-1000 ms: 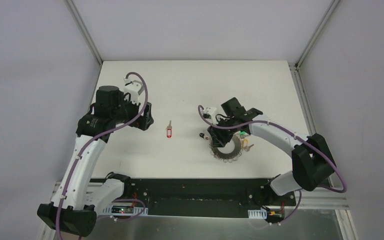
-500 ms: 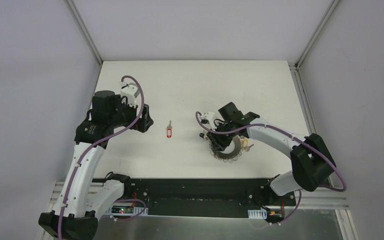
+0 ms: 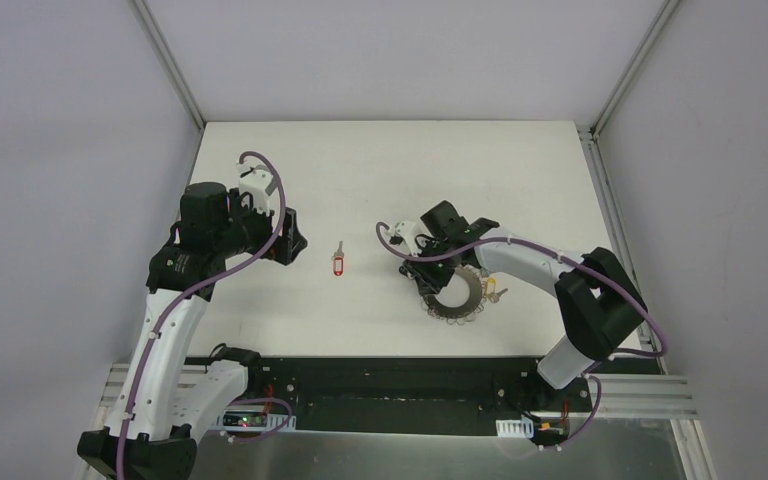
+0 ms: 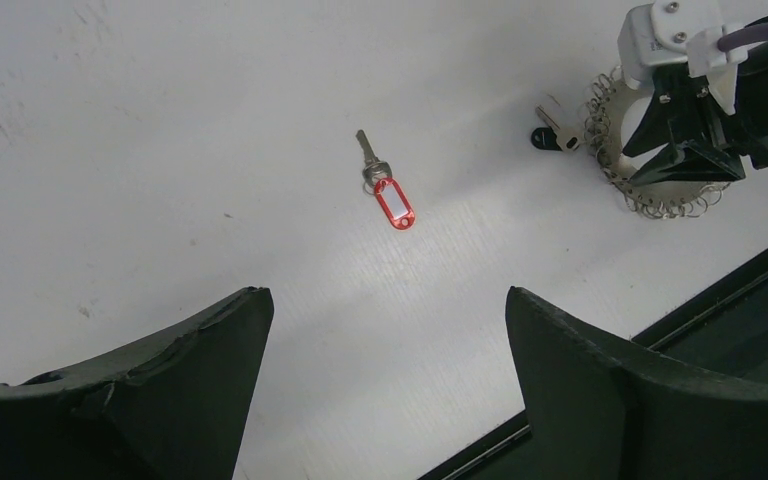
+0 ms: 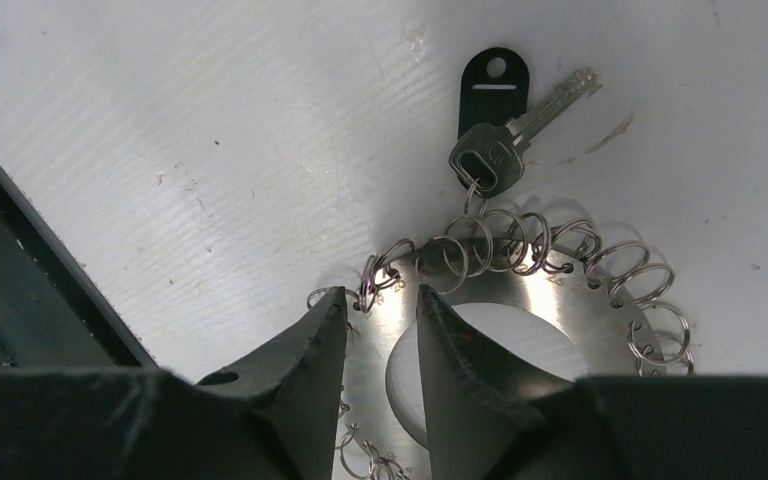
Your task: Put the keys on the keyring
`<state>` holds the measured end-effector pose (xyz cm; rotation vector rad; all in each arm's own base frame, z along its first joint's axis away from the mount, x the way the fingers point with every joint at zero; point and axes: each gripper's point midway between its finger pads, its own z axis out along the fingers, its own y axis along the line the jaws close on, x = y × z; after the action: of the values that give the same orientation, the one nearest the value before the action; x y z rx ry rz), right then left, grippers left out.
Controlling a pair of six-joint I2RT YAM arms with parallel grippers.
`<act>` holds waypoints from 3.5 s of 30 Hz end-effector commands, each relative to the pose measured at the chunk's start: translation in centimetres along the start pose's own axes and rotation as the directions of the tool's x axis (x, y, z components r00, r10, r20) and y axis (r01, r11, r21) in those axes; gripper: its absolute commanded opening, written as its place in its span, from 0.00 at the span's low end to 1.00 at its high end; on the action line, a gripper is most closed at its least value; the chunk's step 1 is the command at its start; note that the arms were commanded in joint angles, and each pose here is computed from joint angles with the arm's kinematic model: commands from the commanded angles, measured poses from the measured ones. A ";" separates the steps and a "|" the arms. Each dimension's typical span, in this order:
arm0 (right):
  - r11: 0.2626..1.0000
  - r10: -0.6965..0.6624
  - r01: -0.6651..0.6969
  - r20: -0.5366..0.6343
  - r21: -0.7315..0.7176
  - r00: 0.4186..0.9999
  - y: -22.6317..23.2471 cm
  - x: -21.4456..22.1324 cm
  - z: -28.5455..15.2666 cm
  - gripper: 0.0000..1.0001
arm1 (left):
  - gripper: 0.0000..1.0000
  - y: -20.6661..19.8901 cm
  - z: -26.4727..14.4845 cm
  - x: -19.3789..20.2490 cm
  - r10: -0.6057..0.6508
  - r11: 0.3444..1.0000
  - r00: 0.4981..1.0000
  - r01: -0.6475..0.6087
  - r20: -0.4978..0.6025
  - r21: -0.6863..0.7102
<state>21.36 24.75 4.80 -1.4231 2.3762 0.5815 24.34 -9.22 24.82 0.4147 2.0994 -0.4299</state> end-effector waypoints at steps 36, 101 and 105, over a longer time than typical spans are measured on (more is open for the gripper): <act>0.999 -0.037 0.036 -0.027 -0.004 0.999 0.0 -2.9 1.4 0.29 | 0.90 0.1 0.2 -0.6 0.006 1.000 0.999 -0.006 0.034 0.008; 0.869 0.092 0.197 0.540 -0.453 0.837 6.9 -15.8 -19.6 0.00 | 0.61 -16.0 2.4 -7.8 0.209 0.698 0.971 -0.231 0.115 0.678; 0.855 0.116 0.194 0.542 -0.481 0.832 7.0 -16.6 -20.2 0.00 | 0.57 -17.0 2.9 -8.4 0.211 0.667 0.968 -0.245 0.137 0.703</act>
<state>22.37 30.07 27.04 -1.2418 1.8996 1.3971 23.49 -24.74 29.74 1.0473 1.8803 -1.0274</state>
